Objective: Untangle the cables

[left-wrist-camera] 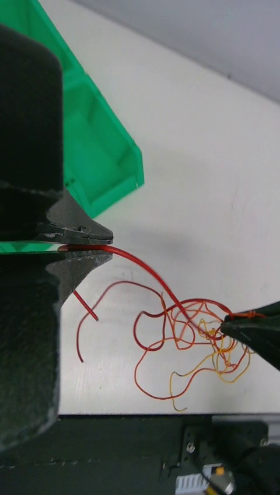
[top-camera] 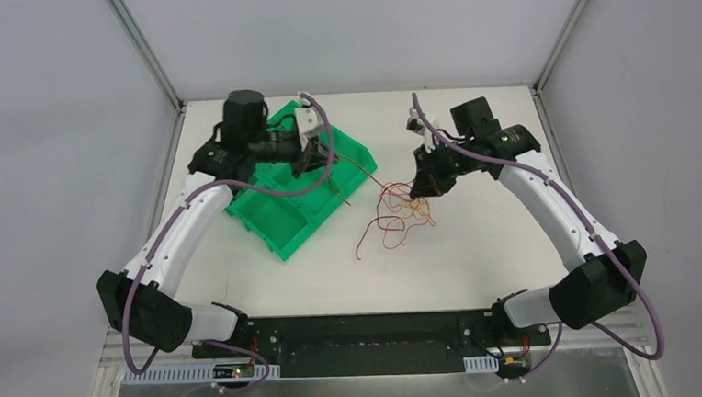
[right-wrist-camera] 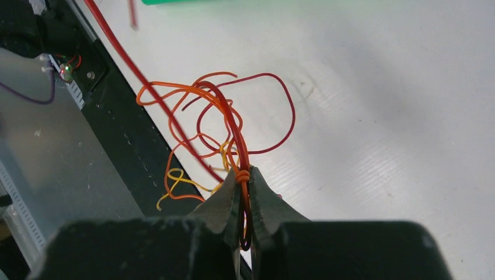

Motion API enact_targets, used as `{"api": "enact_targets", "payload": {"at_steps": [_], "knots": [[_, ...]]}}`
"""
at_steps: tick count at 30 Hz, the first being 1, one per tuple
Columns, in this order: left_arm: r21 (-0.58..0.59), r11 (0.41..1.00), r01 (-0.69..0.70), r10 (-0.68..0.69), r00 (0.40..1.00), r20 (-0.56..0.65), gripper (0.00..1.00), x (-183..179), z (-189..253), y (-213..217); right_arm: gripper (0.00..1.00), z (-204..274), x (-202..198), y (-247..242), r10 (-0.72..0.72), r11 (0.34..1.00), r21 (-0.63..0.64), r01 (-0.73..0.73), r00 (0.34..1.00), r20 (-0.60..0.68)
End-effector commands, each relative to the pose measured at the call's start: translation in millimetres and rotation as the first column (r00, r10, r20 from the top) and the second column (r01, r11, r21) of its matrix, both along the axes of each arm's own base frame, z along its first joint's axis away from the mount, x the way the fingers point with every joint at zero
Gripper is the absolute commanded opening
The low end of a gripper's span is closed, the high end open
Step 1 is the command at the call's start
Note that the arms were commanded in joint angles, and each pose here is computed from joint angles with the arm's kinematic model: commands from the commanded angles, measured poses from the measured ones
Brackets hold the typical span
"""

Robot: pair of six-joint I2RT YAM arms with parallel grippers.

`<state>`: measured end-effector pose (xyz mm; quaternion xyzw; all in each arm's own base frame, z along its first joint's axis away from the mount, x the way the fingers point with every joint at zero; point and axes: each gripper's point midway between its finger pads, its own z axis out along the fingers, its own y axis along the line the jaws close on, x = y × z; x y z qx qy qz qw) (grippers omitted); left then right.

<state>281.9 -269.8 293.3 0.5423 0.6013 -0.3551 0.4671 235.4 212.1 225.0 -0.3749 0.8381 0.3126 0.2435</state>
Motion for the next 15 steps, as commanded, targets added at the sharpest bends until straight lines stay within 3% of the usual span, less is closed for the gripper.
{"api": "enact_targets", "payload": {"at_steps": [1,9,15], "knots": [[-0.121,0.983,-0.137,0.151,0.982,0.112,0.00,11,86,36,0.06,-21,-1,-30,-0.058,0.998,-0.035,0.055,0.993,-0.105],[-0.192,0.958,-0.211,0.249,0.948,0.197,0.00,26,146,52,0.14,-56,2,-62,-0.148,0.988,-0.079,0.133,0.963,-0.224],[-0.175,0.968,-0.181,0.215,0.955,0.203,0.00,15,137,54,0.21,-27,17,-60,-0.211,0.962,0.073,0.264,0.885,-0.414]]}}
